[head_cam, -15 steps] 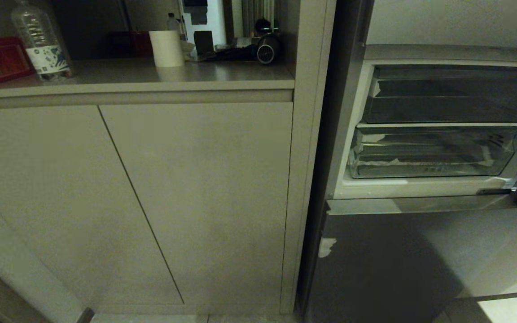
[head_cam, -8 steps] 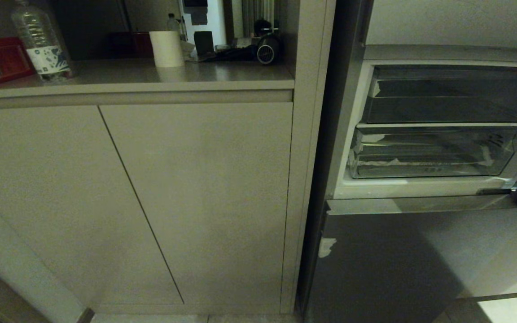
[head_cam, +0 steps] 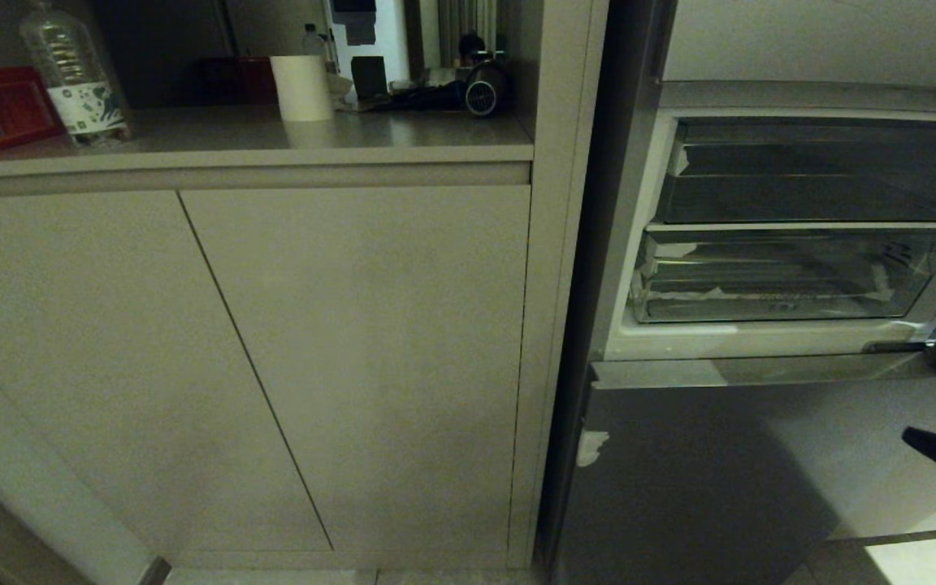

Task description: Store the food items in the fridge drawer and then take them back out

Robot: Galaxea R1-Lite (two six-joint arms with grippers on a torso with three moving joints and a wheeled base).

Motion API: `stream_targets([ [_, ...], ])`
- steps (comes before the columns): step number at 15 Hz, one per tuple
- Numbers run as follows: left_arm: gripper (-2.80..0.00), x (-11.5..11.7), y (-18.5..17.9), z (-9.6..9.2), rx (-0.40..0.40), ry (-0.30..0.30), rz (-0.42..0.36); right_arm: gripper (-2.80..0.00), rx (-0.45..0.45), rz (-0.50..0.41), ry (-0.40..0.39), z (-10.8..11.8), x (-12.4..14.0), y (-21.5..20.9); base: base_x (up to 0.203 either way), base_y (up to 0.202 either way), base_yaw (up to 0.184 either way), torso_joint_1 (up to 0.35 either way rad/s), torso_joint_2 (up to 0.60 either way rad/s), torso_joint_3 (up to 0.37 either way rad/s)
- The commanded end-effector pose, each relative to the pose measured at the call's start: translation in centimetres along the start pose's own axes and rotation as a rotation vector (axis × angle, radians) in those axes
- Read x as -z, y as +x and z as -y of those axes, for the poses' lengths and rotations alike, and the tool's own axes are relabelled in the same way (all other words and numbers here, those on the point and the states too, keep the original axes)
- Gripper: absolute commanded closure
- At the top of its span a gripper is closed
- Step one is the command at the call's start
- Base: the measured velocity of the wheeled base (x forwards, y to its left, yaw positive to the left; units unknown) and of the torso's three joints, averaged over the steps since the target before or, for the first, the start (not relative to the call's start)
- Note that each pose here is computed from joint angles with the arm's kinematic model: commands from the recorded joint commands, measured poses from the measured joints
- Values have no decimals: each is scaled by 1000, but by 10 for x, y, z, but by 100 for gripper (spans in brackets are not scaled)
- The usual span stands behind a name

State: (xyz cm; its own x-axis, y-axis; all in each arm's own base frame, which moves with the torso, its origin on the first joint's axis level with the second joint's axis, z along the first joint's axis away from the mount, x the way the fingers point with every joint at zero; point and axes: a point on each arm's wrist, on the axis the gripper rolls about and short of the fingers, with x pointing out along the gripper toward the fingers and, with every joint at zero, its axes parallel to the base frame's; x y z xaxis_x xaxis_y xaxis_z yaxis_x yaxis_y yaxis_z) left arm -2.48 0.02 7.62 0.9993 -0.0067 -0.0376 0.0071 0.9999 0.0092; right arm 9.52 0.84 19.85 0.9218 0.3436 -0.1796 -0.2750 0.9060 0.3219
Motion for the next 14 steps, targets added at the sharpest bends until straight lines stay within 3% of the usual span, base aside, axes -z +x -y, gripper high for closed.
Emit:
stream_targets([
  [1, 0, 0, 0, 0, -1, 0, -1, 0, 12, -112, 46, 18, -2, 51, 0, 0, 0, 0, 0, 0],
  [2, 0, 0, 0, 0, -1, 0, -2, -280, 8, -114, 46, 21, -4, 63, 0, 0, 0, 0, 0, 0],
  [8, 0, 0, 0, 0, -1, 0, -2, -280, -13, -109, -36, 43, -15, 142, 0, 0, 0, 0, 0, 0],
  [14, 0, 0, 0, 0, -1, 0, -1, -280, -43, -7, -229, 57, -26, 203, 0, 0, 0, 0, 0, 0],
])
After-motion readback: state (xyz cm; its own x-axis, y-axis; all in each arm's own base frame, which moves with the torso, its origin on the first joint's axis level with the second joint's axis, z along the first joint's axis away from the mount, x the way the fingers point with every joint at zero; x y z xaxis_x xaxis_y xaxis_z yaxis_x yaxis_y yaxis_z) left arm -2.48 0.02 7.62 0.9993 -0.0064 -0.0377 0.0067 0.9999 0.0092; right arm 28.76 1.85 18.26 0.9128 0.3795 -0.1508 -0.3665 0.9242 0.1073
